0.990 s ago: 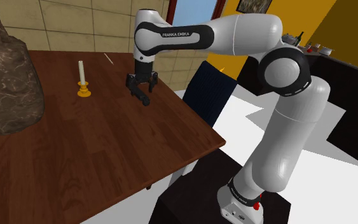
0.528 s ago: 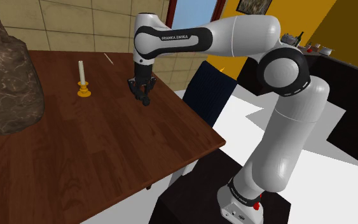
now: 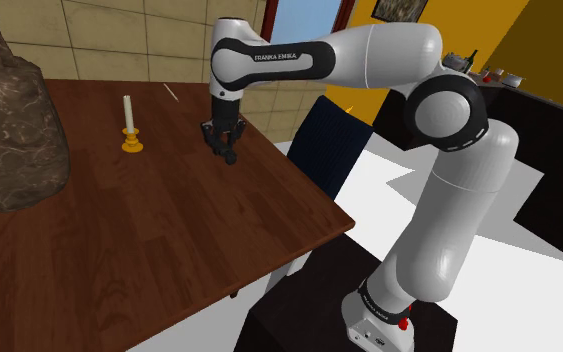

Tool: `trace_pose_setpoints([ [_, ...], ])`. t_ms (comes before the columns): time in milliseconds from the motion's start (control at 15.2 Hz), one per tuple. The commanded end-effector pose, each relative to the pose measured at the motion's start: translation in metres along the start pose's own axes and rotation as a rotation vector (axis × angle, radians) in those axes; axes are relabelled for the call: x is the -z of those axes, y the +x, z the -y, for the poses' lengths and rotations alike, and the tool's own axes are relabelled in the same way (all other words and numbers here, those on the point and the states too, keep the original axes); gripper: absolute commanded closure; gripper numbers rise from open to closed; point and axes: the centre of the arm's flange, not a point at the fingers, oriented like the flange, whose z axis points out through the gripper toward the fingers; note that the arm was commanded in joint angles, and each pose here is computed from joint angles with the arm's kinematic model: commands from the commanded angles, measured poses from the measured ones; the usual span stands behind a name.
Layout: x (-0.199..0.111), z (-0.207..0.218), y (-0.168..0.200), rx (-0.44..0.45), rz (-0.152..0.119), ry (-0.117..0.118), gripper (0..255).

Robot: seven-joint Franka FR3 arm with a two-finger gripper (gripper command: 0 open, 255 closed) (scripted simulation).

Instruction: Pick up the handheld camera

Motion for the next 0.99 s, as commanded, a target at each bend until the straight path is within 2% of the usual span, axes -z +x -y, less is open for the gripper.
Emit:
trace_pose_setpoints([
  [0,0.009,0.0,-0.001,0.0,0.0,0.0,255],
  [792,0.072,0.0,-0.007,0.0,0.0,0.0,255],
  [924,0.073,0.0,-0.007,0.0,0.0,0.0,255],
])
